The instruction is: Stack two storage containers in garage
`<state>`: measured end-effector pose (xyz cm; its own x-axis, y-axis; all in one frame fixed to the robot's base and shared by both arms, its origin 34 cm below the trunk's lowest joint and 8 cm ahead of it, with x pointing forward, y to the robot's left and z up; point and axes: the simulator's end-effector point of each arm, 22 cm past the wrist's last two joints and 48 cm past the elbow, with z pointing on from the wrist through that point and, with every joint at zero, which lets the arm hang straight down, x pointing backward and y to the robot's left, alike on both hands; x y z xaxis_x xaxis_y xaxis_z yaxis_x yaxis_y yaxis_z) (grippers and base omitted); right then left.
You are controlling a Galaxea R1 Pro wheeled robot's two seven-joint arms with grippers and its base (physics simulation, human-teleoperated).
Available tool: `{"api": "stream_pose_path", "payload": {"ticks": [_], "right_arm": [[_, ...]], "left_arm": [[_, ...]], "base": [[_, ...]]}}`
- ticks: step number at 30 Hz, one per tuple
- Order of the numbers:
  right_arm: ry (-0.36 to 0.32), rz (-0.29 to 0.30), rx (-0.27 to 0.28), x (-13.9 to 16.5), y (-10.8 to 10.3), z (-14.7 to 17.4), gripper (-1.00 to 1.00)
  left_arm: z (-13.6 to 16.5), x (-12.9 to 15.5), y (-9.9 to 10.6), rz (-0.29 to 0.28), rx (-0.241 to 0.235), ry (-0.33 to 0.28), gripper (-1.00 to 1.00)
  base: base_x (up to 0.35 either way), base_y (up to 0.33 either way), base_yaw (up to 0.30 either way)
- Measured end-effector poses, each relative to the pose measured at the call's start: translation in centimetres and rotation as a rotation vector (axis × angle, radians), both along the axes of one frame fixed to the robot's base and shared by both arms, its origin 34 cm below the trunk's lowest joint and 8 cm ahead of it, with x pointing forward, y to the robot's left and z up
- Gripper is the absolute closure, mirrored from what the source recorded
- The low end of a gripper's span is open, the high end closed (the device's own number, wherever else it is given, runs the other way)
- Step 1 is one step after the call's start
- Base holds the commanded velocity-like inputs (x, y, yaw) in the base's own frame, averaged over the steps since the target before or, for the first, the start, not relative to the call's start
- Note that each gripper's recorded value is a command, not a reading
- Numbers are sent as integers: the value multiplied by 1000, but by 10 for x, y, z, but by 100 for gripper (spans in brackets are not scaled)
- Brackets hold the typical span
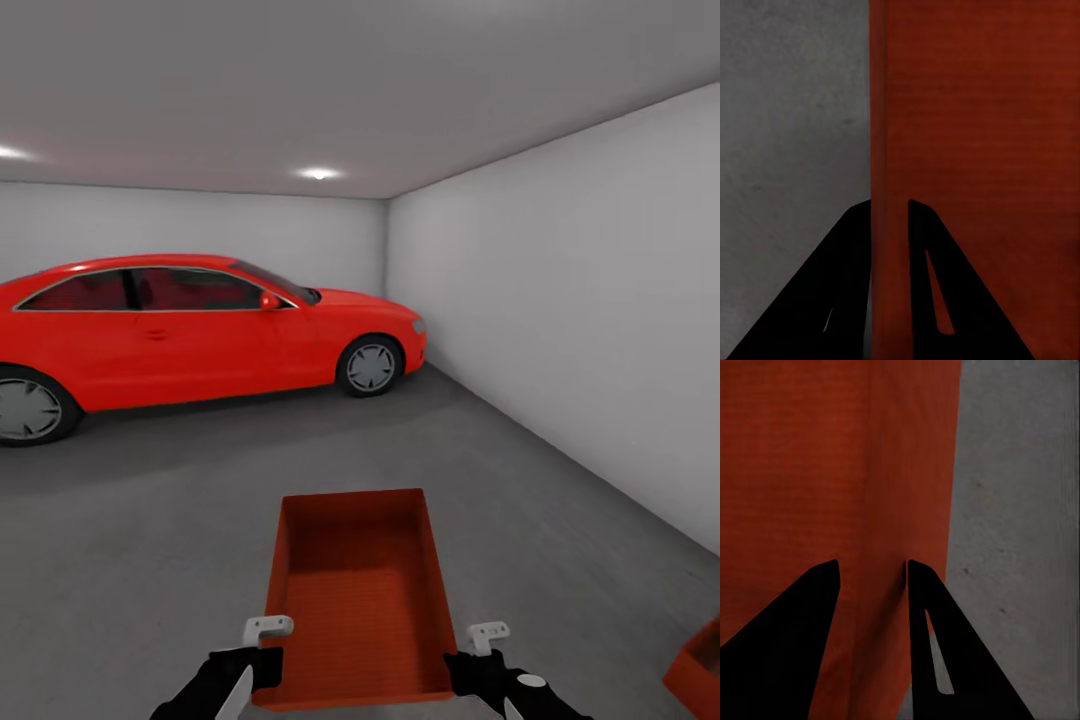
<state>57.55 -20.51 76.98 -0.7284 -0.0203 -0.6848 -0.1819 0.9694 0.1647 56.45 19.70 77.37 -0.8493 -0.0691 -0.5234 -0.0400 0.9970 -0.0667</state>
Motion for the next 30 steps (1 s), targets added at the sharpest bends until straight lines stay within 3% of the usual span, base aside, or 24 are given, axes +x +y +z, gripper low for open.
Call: {"api": "stream_pose_path", "payload": {"ticks": [30], "right_arm": [[-12,1,-1,3,-2,6,100]], "left_arm": [[5,2,-2,1,-1,-12,100]], "base": [[325,0,-284]]}}
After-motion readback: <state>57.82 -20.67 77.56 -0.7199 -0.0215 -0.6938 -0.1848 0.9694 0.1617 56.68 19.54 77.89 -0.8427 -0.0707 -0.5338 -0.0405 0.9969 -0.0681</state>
